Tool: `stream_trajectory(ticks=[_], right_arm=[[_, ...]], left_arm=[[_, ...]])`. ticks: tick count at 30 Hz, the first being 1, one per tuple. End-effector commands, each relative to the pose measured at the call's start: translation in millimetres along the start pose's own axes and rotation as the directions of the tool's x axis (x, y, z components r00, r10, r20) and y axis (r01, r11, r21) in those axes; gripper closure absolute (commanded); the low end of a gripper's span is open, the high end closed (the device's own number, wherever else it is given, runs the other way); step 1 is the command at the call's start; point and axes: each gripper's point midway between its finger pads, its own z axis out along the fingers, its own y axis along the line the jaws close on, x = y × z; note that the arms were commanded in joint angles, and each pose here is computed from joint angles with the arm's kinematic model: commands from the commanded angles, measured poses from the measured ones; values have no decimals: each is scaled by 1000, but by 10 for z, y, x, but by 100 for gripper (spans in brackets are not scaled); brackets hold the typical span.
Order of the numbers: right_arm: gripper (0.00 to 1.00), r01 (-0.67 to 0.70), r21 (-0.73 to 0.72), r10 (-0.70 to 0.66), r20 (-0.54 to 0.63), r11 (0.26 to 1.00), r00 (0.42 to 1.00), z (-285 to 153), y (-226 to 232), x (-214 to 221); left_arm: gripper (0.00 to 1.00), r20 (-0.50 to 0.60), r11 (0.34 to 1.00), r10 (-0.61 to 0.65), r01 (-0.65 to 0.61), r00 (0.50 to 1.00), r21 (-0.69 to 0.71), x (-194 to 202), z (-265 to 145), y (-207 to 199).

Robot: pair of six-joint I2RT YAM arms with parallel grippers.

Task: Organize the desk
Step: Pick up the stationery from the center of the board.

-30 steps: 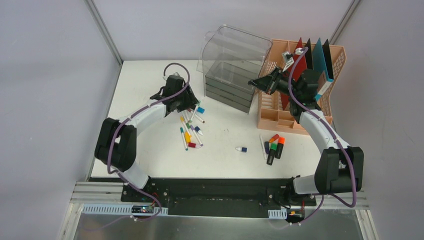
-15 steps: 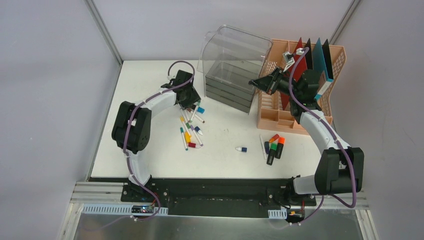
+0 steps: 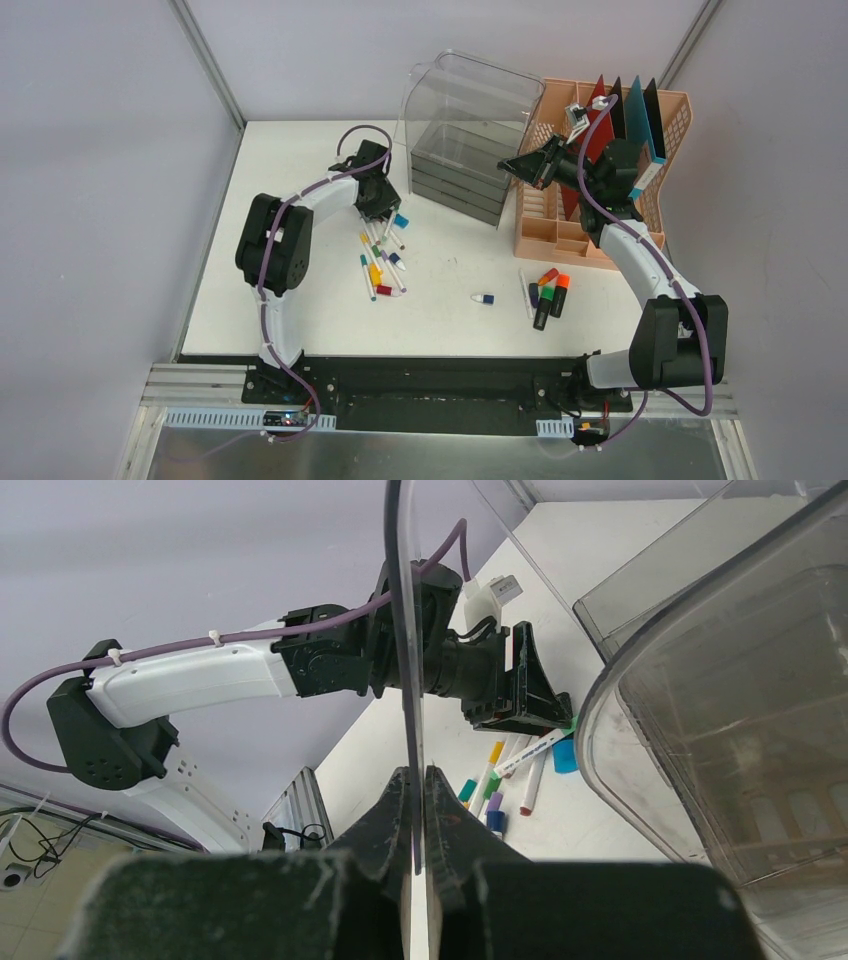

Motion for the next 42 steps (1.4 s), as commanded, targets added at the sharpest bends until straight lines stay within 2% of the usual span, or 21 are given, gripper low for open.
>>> stream_trajectory(ticks=[1,4,9,16,18,24,30,42], right_arm=[[100,38,-36,-38,14,999,999,-79,176,-73],[100,38,-37,-38,13,999,999,-76,178,-70],[100,41,-38,-41,13,998,999,-82,179,-73],[100,41,-41,-40,12,998,999,-81,186,-69],[100,41,-40,-41,13,998,999,-81,187,-72],[100,42,-44,-41,10,998,999,-84,195,-64],[100,43,-47,-42,7,998,999,-84,201,-59],[100,41,-47,-40,6,998,999,-80,188,-57]], left_arm=[[51,41,1000,-24,24,999,3,-186,-22,-54],[52,37,1000,-25,24,999,8,-191,-22,-64],[48,28,999,11,-12,1000,48,-204,-118,-141],[44,85,989,95,-103,992,106,-314,-336,-215],[45,88,981,117,-129,989,147,-322,-377,-288],[55,49,966,117,-125,992,228,-251,-359,-443],[60,-6,973,84,-81,996,216,-158,-184,-430],[58,-72,996,26,-19,997,91,-34,-16,-211]])
